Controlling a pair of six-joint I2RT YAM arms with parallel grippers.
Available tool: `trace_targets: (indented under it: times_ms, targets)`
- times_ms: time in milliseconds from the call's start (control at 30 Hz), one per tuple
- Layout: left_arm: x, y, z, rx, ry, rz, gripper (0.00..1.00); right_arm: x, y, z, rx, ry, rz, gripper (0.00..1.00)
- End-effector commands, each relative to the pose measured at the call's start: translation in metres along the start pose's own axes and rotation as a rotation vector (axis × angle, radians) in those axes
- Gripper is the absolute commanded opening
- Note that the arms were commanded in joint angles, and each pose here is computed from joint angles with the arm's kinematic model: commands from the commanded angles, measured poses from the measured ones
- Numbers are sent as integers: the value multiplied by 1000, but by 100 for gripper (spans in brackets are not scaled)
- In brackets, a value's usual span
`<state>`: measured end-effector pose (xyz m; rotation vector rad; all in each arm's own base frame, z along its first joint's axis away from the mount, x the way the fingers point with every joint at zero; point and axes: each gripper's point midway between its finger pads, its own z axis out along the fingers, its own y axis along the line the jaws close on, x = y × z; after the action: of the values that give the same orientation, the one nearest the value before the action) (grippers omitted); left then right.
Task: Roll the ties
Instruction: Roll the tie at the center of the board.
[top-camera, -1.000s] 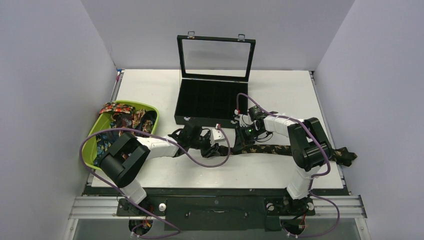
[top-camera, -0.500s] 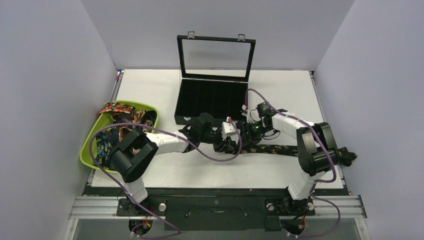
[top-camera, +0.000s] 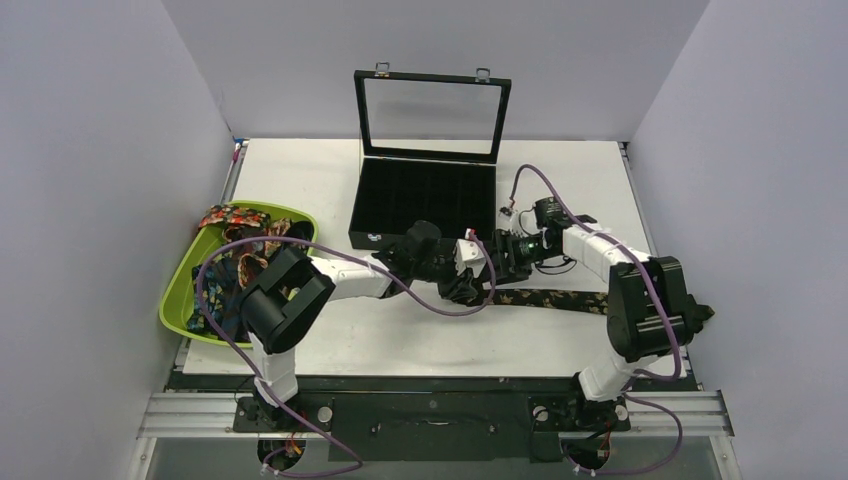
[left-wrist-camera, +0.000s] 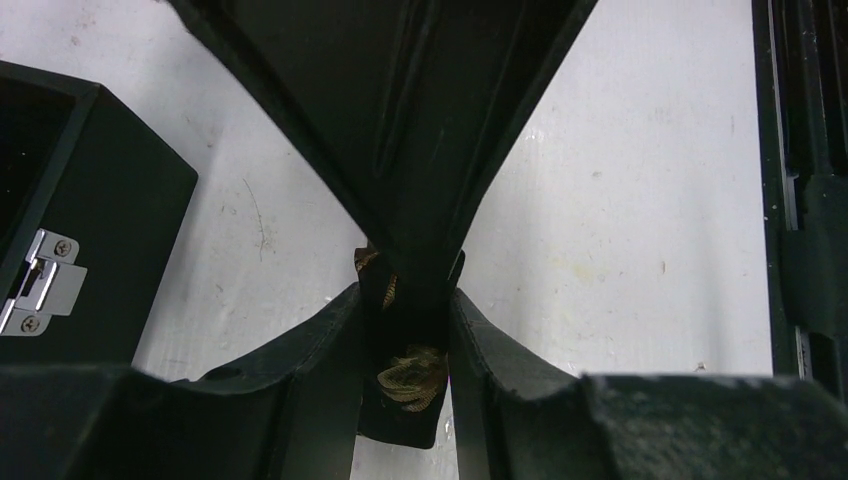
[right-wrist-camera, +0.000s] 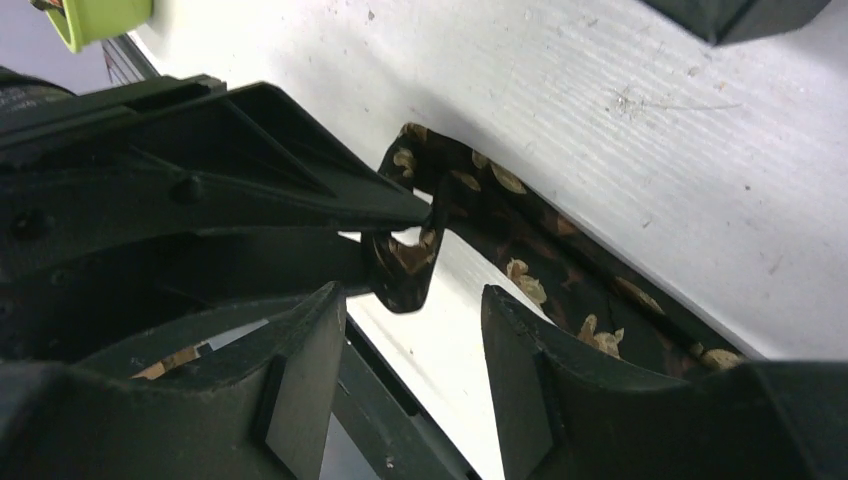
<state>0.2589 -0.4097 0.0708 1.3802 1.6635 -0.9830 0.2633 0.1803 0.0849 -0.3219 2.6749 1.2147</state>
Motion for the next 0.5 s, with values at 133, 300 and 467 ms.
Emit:
trace_targets:
  times_ms: [133, 300, 467]
  targets:
    - [-23, 9, 11, -4, -34, 38, 31, -10, 5, 14, -53, 1, -15, 35]
    - [-26, 9, 11, -6, -37, 39, 32, 0, -11, 17, -13, 44, -28, 9]
    - [-20, 9, -1, -18, -33, 15, 69, 2, -22, 14, 19, 45, -39, 0]
